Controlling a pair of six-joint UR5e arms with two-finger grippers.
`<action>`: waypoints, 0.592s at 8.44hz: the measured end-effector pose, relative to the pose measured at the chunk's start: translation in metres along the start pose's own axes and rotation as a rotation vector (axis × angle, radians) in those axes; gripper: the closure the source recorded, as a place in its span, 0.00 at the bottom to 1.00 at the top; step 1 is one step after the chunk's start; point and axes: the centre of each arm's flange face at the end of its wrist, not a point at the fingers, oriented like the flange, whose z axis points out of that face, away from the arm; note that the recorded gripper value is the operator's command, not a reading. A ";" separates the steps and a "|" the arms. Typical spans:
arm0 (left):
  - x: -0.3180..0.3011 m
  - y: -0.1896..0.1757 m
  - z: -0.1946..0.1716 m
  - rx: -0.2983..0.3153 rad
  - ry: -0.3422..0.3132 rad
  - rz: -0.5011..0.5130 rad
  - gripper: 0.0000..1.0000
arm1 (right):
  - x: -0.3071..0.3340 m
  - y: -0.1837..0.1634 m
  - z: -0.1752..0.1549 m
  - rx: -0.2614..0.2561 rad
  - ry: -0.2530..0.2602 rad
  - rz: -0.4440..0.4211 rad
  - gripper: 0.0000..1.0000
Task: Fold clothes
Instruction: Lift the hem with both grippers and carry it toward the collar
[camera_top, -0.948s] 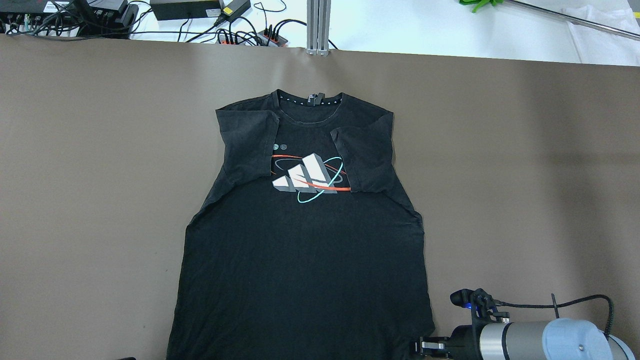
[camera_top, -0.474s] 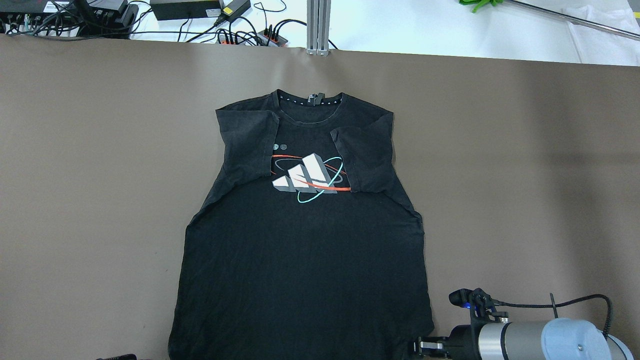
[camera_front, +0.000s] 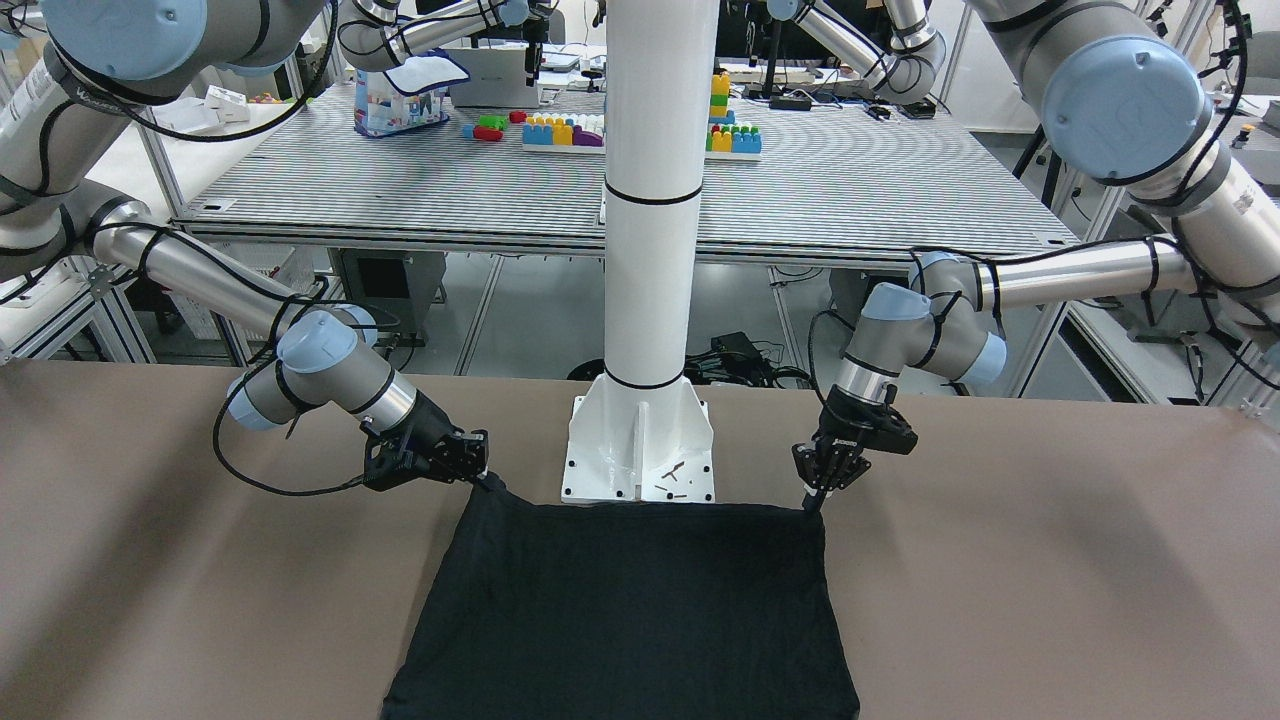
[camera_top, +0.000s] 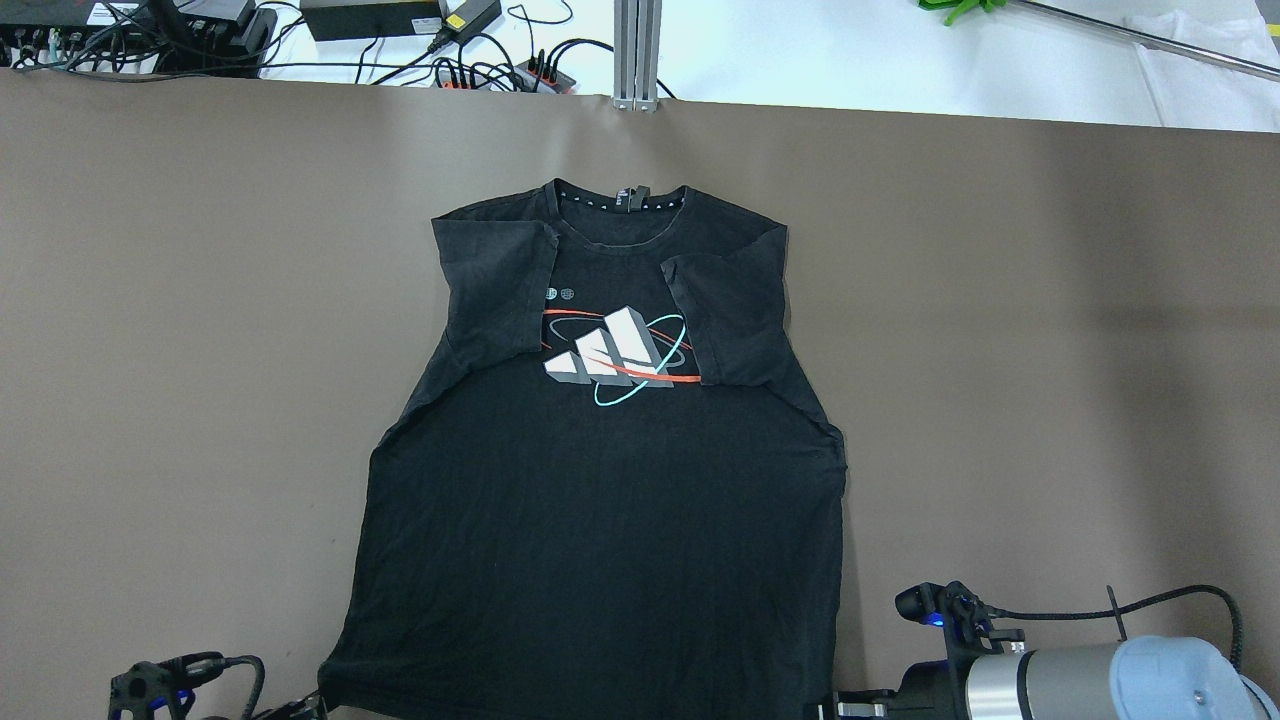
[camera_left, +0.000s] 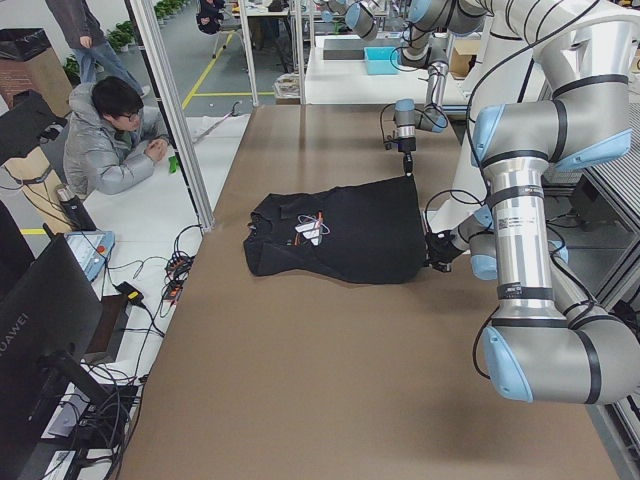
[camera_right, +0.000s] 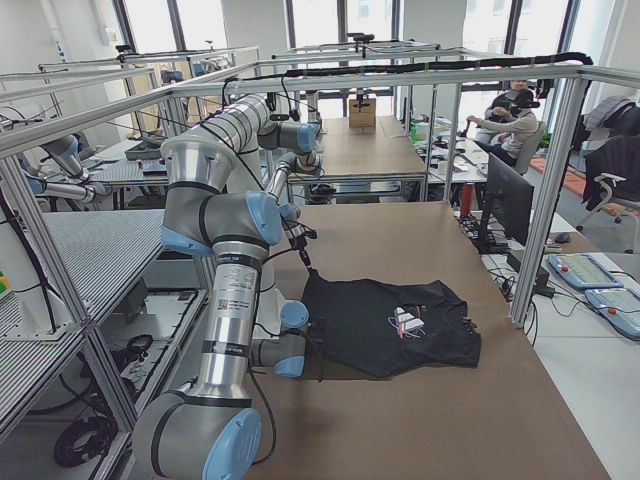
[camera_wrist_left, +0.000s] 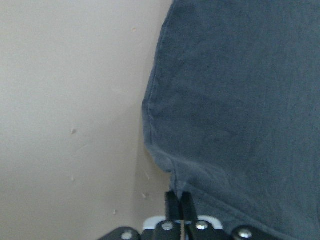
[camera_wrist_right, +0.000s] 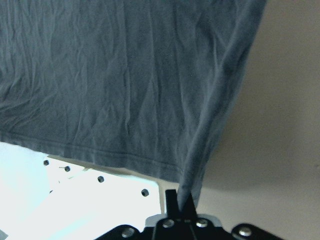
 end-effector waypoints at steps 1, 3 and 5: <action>0.003 -0.007 -0.017 -0.015 0.010 0.022 1.00 | -0.012 0.007 -0.014 -0.042 -0.028 -0.008 1.00; 0.024 -0.006 -0.054 -0.072 0.067 0.040 1.00 | -0.034 0.023 -0.039 -0.135 -0.081 -0.024 1.00; 0.048 0.001 -0.100 -0.157 0.137 0.029 1.00 | -0.049 0.039 -0.063 -0.238 -0.157 -0.044 1.00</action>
